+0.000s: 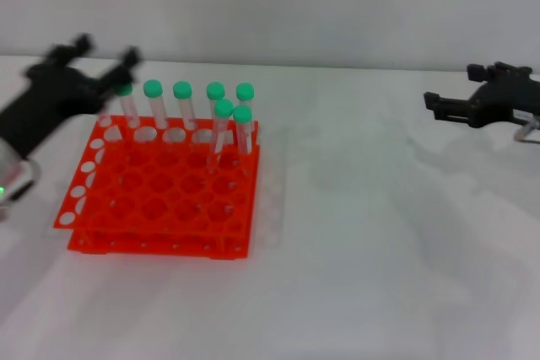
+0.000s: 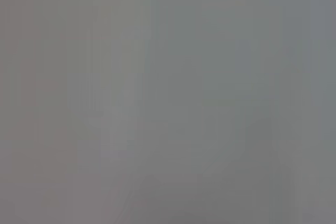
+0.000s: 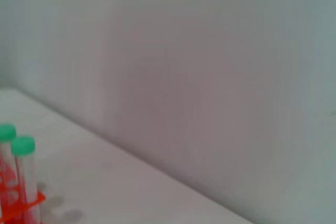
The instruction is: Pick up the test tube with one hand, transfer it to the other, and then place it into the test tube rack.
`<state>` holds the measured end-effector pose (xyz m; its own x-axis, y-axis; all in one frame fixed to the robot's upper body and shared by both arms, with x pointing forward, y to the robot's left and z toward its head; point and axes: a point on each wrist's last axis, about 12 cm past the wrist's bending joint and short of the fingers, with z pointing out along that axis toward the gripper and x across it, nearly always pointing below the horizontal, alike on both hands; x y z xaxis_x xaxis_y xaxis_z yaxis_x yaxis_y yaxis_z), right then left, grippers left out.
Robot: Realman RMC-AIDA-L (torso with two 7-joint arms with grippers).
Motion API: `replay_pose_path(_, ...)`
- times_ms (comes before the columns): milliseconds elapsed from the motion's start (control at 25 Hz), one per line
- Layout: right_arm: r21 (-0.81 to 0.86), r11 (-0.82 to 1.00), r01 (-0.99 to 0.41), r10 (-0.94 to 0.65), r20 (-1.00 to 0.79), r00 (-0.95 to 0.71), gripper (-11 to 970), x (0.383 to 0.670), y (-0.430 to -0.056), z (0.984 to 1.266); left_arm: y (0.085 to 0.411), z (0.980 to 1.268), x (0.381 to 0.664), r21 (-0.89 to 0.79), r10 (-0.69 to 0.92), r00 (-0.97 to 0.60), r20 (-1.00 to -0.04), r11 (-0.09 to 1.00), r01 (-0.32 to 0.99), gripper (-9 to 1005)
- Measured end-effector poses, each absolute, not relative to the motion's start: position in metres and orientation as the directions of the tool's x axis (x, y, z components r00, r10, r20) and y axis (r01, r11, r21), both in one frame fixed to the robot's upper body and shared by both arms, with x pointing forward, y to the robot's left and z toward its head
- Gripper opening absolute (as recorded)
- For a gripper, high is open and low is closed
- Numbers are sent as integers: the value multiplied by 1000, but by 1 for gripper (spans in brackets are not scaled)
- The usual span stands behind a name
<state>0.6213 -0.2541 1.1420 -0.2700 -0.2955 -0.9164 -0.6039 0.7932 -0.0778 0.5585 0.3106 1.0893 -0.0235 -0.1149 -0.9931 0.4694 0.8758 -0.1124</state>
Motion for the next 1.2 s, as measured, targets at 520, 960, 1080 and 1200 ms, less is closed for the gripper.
replay_pose_path(520, 77, 842, -535, -63, -969, -239, 860, 569, -311, 1088, 389, 1092, 516, -145, -169, 83, -982, 960, 238, 811)
replay_pose_path(960, 122, 866, -485, 131, -991, -14, 860, 505, -344, 1051, 383, 1081, 518, -165, -179, 35, -983, 955, 248, 807)
replay_pose_path(1080, 117, 885, -451, 140, -990, 19, 860, 496, -348, 1046, 382, 1078, 516, -160, -172, 30, -985, 955, 248, 806)
replay_pose_path(1200, 125, 904, -408, 149, -988, 28, 860, 491, -354, 1044, 381, 1074, 513, -155, -166, 24, -986, 957, 247, 805)
